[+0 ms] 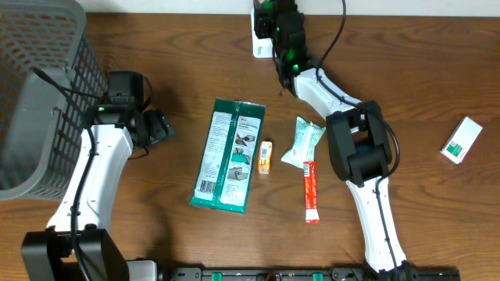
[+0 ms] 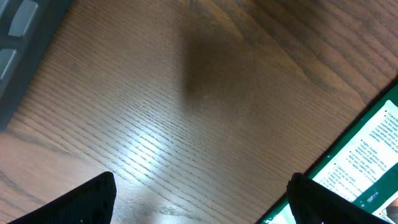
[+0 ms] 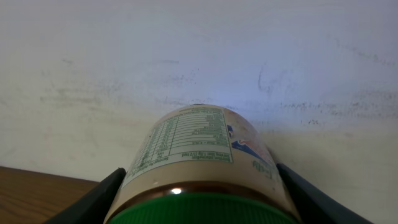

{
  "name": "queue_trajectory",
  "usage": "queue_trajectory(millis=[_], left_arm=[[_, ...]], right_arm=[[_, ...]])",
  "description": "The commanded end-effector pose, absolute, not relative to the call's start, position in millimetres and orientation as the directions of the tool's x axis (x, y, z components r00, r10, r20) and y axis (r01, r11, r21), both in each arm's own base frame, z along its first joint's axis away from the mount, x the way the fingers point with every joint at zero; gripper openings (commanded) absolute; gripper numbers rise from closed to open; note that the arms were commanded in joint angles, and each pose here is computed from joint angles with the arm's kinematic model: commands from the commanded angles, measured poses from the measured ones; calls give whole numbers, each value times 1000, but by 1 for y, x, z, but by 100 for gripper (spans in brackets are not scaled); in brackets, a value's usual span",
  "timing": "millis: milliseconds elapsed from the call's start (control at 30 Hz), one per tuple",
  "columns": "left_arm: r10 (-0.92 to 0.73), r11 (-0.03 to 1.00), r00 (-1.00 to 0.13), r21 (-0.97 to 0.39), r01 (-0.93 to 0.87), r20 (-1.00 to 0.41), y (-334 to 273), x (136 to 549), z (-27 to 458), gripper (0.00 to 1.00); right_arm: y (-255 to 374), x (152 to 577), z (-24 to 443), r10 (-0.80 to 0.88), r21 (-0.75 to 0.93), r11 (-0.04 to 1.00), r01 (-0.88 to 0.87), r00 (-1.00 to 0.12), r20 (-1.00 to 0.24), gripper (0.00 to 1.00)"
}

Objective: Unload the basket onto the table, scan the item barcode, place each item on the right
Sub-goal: 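Hold the Knorr jar under the white scanner with the right gripper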

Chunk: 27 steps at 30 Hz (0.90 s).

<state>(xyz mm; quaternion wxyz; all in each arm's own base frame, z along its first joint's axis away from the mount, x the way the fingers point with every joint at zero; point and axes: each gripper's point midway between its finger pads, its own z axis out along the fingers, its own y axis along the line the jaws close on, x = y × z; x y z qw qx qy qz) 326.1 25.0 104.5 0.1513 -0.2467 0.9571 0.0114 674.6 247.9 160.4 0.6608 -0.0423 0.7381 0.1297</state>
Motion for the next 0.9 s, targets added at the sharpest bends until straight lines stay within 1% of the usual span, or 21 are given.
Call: queue_trajectory(millis=[0, 300, 367, 500, 600, 667, 733, 867], left_arm=[[-467, 877, -829, -41, -479, -309, 29, 327, 107, 89], [-467, 877, -829, -41, -479, -309, 29, 327, 107, 89], [-467, 877, -829, -41, -479, -309, 29, 327, 107, 89], [-467, 877, -829, -41, -479, -309, 29, 327, 107, 89], [-467, 877, -829, -41, -479, -309, 29, 327, 107, 89], [-467, 877, -829, -41, -479, -309, 29, 327, 107, 89], [-467, 877, -829, -41, -479, -309, 29, 327, 107, 89], [-467, 877, -829, -41, -478, -309, 29, 327, 107, 89]], right_arm=[[235, 680, 183, 119, 134, 968, -212, -79, -990, 1], [231, 681, 187, 127, 137, 968, -208, -63, -990, 1], [230, 682, 194, 166, 171, 963, -209, -45, -985, 1], [244, 675, 223, 204, 199, 931, -307, -16, -979, 1], [251, 666, 249, 201, 195, 911, -364, -23, -979, 1], [249, 661, 261, 192, 195, 911, -363, -46, -980, 1], [243, 653, 276, 171, 192, 917, -349, -93, -981, 1], [220, 623, 306, 125, 191, 934, -302, -223, -967, 1]])
